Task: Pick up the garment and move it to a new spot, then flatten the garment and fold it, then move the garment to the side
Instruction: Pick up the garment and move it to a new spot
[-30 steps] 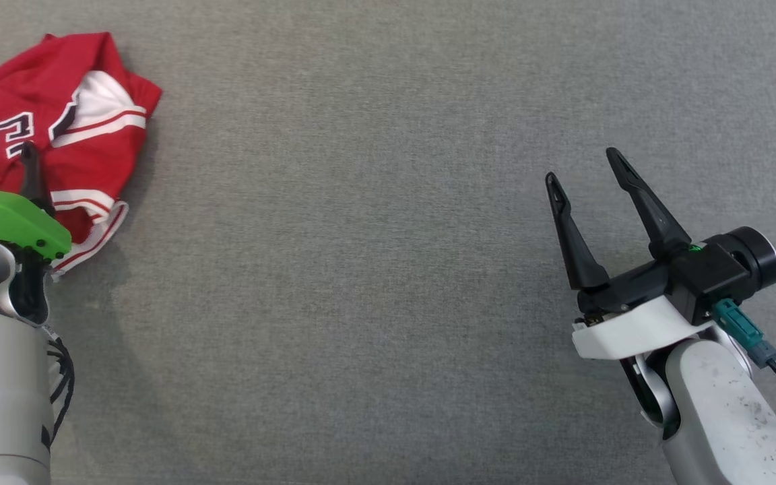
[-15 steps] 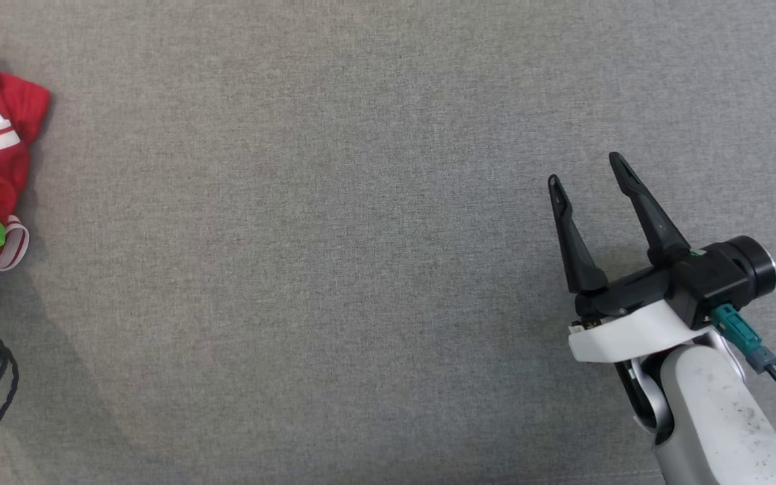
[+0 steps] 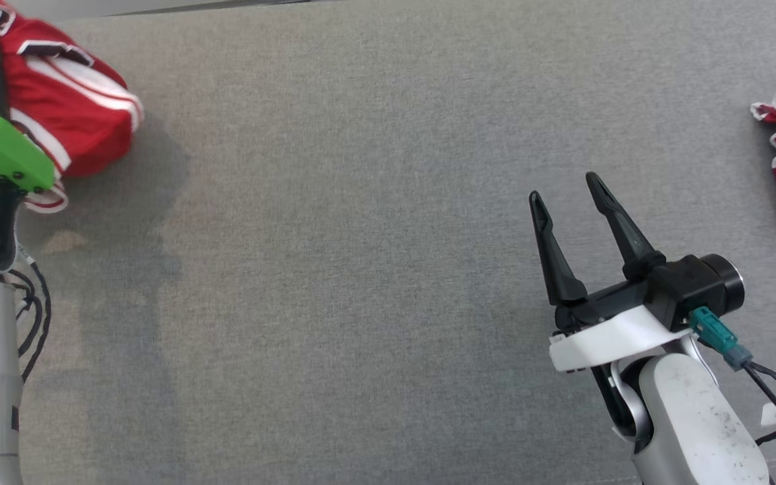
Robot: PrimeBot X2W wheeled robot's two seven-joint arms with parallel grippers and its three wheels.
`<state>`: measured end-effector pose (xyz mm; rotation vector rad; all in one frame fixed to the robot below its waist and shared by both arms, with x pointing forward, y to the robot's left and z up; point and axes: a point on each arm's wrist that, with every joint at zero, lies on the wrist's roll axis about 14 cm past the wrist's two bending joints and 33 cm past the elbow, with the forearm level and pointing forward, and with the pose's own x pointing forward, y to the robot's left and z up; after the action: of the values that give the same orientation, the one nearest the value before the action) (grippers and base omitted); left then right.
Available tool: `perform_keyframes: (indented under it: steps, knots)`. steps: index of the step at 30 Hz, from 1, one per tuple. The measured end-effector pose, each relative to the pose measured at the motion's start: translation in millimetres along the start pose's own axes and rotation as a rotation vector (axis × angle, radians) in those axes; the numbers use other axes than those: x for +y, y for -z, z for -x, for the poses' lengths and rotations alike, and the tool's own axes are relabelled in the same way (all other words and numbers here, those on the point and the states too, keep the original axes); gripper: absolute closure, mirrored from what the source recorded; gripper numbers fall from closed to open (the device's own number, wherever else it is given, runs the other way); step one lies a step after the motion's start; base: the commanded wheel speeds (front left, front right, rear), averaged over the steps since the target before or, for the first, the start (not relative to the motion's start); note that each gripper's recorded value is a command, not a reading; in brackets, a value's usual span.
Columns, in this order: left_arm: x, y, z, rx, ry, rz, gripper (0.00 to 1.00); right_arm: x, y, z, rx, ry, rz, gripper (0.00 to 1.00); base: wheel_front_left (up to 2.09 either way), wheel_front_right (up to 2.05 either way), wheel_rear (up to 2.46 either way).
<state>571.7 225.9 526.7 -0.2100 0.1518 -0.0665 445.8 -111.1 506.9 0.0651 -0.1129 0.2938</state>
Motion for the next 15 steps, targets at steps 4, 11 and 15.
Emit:
perform_keyframes:
  steps: [4, 11, 15]
  knots:
    - [-66, -33, 12, -0.068, 0.183, 0.005, 1.00, -9, -20, 13, -0.038, 0.039, 0.014, 0.00, 0.00, 0.00, 0.00]
    - [-214, -47, 49, -0.103, 0.588, 0.130, 1.00, -48, -43, 53, -0.069, 0.187, 0.055, 0.00, 0.00, 0.00, 0.00]
    - [-283, -47, 74, -0.102, 0.772, 0.156, 1.00, -67, -56, 75, -0.091, 0.262, 0.078, 0.00, 0.00, 0.00, 0.00]
